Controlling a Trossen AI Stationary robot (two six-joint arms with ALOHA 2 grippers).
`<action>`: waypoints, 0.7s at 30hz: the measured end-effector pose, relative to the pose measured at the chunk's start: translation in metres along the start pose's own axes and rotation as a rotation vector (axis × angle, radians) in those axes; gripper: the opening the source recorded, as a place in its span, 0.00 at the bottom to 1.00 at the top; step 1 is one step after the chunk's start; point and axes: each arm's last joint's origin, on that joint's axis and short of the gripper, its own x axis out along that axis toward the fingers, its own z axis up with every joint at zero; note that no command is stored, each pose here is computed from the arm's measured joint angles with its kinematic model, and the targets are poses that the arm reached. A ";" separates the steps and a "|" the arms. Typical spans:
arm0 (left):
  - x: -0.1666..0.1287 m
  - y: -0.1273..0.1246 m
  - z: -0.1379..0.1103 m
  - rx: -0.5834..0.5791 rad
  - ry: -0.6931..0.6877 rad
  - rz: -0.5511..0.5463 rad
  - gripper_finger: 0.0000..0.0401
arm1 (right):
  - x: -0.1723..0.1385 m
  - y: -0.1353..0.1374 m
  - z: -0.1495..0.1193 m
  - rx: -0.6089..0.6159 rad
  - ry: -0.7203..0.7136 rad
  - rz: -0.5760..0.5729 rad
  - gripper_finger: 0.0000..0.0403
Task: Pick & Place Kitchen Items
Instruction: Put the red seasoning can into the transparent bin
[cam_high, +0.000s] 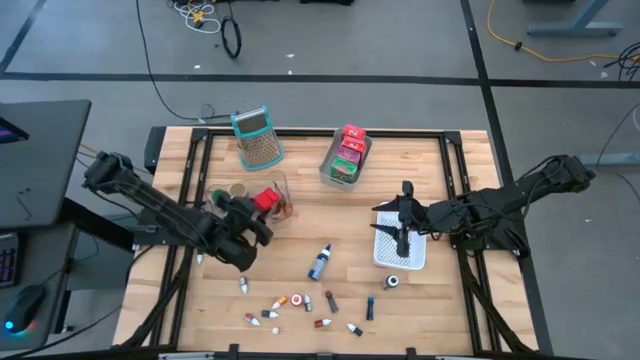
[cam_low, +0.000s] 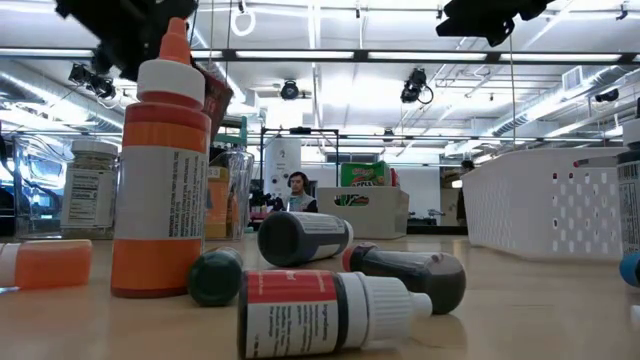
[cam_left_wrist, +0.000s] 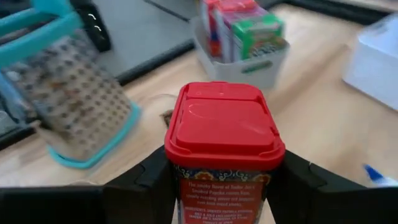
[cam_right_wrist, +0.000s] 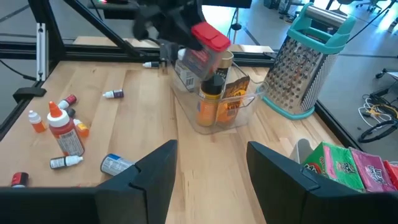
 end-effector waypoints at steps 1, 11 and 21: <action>0.002 0.002 -0.004 -0.018 -0.017 0.016 0.49 | 0.000 0.000 0.000 0.001 -0.001 0.000 0.50; 0.017 0.020 -0.033 -0.184 -0.127 0.097 0.50 | 0.000 0.000 0.000 0.002 -0.005 0.000 0.50; 0.028 0.026 -0.037 -0.234 -0.206 0.144 0.53 | 0.000 0.000 0.001 0.002 -0.005 0.000 0.50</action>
